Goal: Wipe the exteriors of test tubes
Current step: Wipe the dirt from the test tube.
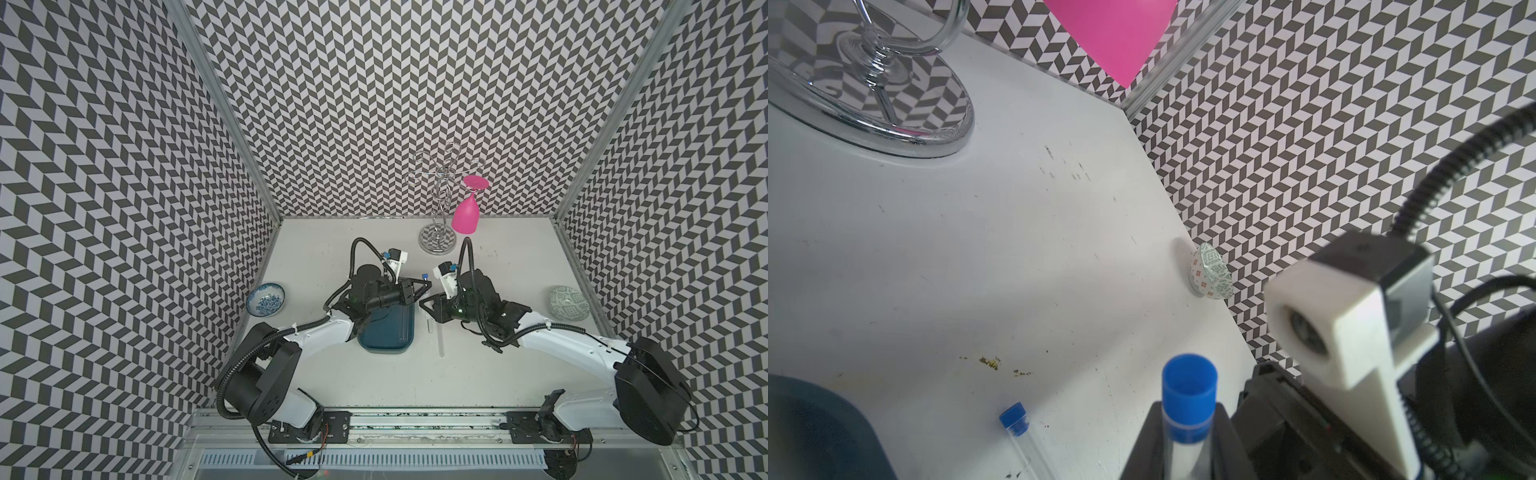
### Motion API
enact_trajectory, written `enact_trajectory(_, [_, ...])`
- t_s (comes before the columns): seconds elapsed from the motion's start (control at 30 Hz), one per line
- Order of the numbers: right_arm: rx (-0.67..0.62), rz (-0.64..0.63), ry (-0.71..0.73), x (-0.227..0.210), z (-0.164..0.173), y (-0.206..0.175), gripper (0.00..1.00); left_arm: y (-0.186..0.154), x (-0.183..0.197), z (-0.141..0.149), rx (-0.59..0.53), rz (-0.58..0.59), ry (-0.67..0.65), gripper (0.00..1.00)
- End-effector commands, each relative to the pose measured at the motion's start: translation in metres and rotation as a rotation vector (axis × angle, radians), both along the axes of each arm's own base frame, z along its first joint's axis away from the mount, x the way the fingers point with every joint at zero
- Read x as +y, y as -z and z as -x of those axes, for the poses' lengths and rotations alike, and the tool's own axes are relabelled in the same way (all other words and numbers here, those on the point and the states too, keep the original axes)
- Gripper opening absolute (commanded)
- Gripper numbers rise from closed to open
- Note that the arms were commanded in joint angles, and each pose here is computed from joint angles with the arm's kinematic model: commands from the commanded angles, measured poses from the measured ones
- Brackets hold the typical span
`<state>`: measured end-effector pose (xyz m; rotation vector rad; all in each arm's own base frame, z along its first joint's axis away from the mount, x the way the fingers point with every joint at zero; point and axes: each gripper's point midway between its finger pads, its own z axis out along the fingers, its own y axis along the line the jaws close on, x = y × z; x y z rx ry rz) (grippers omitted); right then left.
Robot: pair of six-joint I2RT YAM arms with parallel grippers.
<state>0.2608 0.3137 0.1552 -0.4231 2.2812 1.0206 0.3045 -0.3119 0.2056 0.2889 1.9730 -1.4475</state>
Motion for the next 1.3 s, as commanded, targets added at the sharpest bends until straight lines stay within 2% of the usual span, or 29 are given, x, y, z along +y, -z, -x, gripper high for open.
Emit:
enact_trajectory(0.0, [0.029,0.013,0.013,-0.003,0.015,0.017,0.20,-0.027,-0.003,-0.002,-0.052,0.044,-0.002,0.19])
enact_trajectory(0.1, [0.056,0.010,0.001,-0.002,0.026,0.026,0.19,-0.027,-0.002,-0.001,-0.053,0.045,-0.003,0.19])
enact_trajectory(0.2, [0.044,0.006,0.009,-0.001,0.024,0.022,0.18,-0.027,-0.002,-0.001,-0.051,0.045,-0.003,0.19])
enact_trajectory(0.5, [-0.129,0.008,0.055,0.015,-0.021,-0.037,0.17,-0.026,0.000,0.003,-0.049,0.043,0.002,0.19])
enact_trajectory(0.7, [-0.159,0.022,0.036,0.023,-0.033,-0.047,0.18,-0.026,0.001,0.004,-0.051,0.044,0.003,0.19])
enact_trajectory(1.07, [-0.153,-0.049,-0.046,0.020,-0.010,-0.049,0.24,-0.025,0.003,0.005,-0.048,0.044,0.004,0.19])
enact_trajectory(1.27, [-0.137,-0.019,-0.048,0.012,-0.006,-0.037,0.24,-0.026,0.000,0.010,-0.053,0.052,0.042,0.19])
